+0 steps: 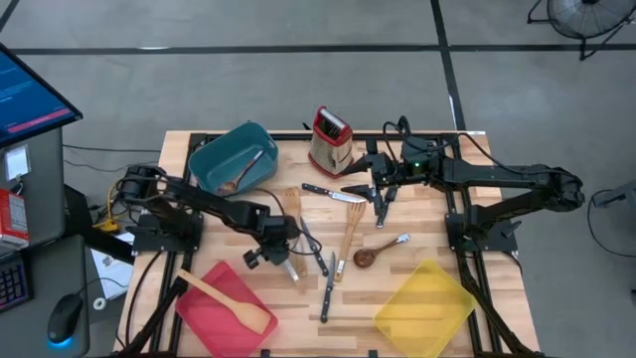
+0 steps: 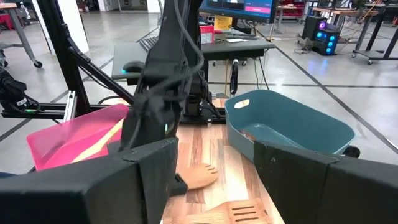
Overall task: Pick & Place Kitchen Items
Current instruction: Put the brown wooden serving spoon into the blue bin
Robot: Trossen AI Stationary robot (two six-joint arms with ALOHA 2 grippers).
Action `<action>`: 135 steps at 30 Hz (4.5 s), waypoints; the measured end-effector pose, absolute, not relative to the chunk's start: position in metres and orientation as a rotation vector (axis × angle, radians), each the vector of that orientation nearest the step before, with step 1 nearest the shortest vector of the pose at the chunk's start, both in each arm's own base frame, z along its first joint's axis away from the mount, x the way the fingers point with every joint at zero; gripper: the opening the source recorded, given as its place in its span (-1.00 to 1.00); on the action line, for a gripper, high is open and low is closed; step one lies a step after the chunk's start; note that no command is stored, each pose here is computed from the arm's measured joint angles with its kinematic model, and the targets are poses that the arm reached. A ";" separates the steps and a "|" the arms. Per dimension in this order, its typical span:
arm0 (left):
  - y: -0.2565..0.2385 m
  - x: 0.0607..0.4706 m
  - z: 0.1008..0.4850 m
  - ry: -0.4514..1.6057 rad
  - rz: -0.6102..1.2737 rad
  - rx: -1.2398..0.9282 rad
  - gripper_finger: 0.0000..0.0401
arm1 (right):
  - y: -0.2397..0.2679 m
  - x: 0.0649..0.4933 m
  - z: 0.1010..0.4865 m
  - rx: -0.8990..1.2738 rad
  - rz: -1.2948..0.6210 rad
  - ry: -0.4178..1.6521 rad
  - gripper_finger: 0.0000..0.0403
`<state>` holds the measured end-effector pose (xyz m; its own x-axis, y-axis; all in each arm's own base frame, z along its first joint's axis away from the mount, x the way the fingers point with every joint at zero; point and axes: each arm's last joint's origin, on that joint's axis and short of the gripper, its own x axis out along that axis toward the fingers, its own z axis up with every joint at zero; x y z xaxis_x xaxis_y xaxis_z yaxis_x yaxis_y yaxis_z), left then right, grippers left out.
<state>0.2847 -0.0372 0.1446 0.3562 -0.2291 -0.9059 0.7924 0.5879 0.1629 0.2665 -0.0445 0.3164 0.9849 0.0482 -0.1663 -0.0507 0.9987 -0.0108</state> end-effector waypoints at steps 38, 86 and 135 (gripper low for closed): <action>0.005 0.189 0.371 -0.144 -0.059 0.286 -0.69 | -0.045 0.268 0.330 -0.055 0.046 0.031 0.10; 0.063 0.225 0.340 0.104 0.784 0.268 -0.69 | -0.041 0.269 0.335 -0.107 -0.042 -0.017 0.10; 0.096 0.134 0.176 0.524 1.082 0.054 -0.69 | -0.039 0.269 0.329 -0.073 -0.026 0.038 0.10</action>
<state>0.1345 0.0964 0.1759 0.3609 0.8516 -0.3802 -0.8265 0.4809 0.2926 0.2693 -0.0389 0.3292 0.9989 -0.0277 -0.0368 0.0250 0.9970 -0.0731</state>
